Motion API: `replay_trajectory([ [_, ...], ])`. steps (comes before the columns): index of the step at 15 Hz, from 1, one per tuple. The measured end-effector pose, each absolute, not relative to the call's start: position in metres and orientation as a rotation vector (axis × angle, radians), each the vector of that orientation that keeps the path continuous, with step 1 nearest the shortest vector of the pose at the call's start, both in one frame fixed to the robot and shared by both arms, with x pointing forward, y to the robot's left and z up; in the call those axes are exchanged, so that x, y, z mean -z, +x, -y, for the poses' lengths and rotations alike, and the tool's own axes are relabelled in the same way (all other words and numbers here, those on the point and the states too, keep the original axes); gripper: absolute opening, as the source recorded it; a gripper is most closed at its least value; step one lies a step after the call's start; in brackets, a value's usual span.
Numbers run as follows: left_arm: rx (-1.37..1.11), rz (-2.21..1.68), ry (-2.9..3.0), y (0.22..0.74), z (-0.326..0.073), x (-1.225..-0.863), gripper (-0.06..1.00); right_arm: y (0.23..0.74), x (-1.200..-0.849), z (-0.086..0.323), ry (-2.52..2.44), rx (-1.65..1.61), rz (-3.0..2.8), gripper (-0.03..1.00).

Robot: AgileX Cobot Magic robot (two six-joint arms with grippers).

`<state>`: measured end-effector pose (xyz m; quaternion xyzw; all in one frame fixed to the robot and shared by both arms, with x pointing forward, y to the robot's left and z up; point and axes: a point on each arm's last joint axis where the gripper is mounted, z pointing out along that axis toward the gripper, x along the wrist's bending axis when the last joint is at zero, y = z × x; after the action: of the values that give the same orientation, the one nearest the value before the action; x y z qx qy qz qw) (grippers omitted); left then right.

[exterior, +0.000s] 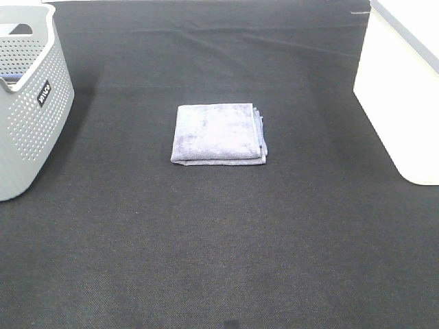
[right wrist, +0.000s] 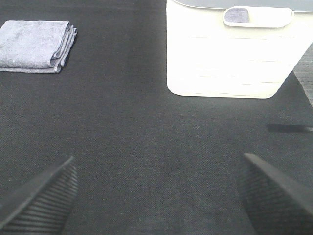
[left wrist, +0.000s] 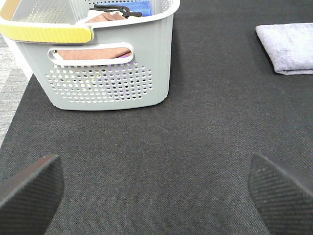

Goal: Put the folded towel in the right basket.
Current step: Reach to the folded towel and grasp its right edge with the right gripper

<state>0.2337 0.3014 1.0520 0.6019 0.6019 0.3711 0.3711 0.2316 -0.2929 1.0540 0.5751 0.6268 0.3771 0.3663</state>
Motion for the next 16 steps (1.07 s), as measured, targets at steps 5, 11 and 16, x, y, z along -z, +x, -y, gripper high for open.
replay_trajectory([
  [5, -0.952, -1.543, 1.543, 0.2337, -0.3014, -1.052, 0.97, 0.2316, -1.054, 0.2929, 1.478, -0.969, -1.611, 0.84],
  [11, -0.952, -1.543, 1.543, 0.2337, -0.3014, -1.052, 0.97, 0.2316, -1.054, 0.2929, 1.478, -0.969, -1.611, 0.84],
  [16, -0.952, -1.543, 1.543, 0.2337, -0.3014, -1.052, 0.97, 0.2316, -1.054, 0.2929, 1.478, -0.969, -1.611, 0.84],
])
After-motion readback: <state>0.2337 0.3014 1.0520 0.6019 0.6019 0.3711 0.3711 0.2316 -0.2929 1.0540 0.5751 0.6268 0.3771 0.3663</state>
